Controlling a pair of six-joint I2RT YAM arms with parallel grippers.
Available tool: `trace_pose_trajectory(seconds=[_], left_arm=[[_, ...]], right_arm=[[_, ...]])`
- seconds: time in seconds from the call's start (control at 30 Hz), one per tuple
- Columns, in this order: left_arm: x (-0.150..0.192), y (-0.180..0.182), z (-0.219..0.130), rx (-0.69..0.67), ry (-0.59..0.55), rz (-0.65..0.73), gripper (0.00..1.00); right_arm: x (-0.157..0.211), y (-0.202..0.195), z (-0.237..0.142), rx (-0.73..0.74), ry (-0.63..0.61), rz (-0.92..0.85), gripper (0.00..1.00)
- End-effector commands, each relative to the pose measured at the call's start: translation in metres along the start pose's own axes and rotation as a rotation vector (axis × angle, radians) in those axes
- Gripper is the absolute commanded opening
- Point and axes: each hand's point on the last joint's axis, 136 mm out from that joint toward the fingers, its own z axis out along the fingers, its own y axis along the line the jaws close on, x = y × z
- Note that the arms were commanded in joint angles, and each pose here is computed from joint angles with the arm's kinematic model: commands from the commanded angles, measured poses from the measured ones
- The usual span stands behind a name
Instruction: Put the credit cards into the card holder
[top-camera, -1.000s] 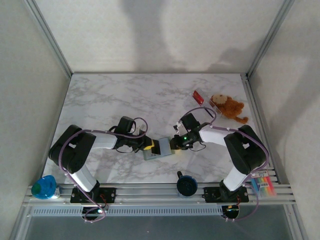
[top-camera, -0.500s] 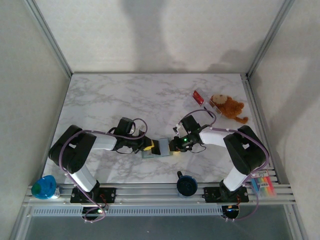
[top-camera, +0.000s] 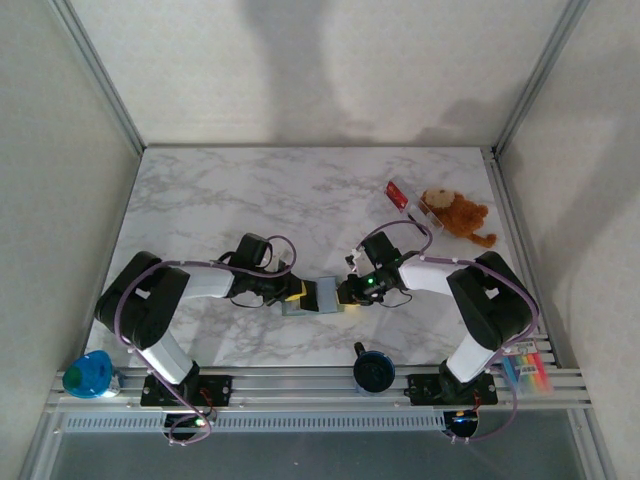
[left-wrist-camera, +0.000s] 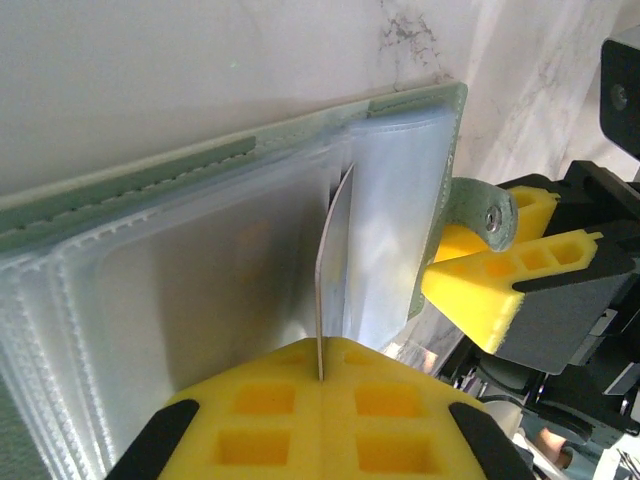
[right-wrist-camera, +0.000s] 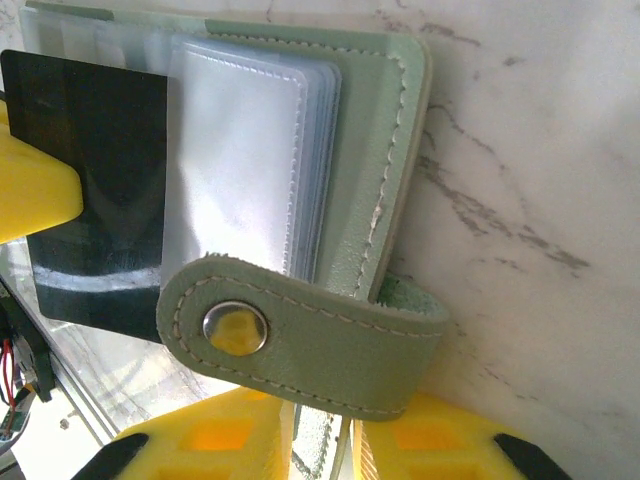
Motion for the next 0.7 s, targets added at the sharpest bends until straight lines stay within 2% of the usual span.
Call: trace_pose_trajectory(seconds=[0.0,0.47,0.67], left_arm=[[-0.0005,0.0204,0.0024,-0.123,-0.004,-0.001,0.00],[-0.0040,0.0228,0.0038,-0.267,0.001,0.068,0.00],[-0.0027,0.0193,-0.0028,-0.279,-0.006,0.079,0.00]], right_arm=[[0.0095,0.0022,0.0013,-0.006,0.031,0.003,0.21],[0.0087,0.0044,-0.0030,0.000,0.027,-0.010,0.17],[0.0104,0.0027,-0.0012,0.000,0.030,-0.007,0.16]])
